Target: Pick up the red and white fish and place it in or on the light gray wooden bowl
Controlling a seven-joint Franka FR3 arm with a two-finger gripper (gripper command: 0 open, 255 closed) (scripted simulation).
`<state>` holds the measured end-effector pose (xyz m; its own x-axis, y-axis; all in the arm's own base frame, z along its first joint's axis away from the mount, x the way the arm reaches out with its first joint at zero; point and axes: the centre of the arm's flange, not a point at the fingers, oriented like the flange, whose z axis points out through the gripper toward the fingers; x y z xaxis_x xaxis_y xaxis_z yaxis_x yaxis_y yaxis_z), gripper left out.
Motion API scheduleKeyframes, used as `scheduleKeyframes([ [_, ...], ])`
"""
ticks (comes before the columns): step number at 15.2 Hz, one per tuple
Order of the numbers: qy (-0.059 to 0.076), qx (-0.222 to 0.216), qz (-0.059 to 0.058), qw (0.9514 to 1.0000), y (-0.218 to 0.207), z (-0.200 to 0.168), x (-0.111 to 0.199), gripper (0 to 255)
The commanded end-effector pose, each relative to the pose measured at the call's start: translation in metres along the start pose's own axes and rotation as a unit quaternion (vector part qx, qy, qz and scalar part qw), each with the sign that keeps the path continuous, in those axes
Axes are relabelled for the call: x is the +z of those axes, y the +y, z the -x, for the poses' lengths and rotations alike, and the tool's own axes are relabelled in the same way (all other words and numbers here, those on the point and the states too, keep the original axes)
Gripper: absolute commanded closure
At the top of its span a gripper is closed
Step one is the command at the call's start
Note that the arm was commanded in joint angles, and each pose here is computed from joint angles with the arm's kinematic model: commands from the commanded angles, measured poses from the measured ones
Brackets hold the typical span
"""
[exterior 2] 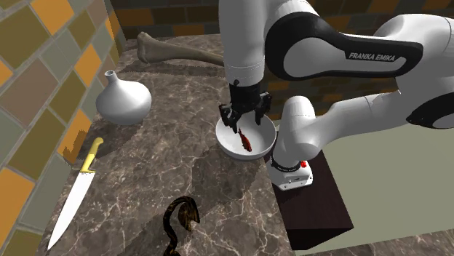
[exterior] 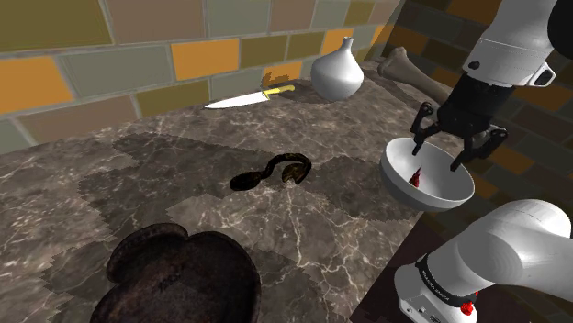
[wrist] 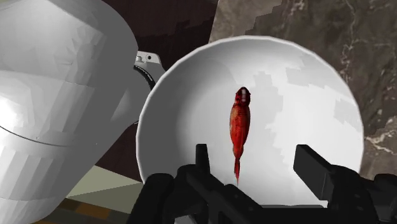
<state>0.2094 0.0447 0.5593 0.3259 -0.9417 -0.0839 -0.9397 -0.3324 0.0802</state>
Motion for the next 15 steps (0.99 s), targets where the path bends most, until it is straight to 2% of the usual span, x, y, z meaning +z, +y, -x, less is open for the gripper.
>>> scheduleKeyframes([
  [1, 0.000, 0.000, 0.000, 1.0000, 0.000, 0.000, 0.000, 0],
  [4, 0.000, 0.000, 0.000, 1.0000, 0.000, 0.000, 0.000, 0],
  [8, 0.000, 0.000, 0.000, 1.0000, 0.000, 0.000, -0.050, 0],
  [15, 0.000, 0.000, 0.000, 1.0000, 0.000, 0.000, -0.050, 0],
])
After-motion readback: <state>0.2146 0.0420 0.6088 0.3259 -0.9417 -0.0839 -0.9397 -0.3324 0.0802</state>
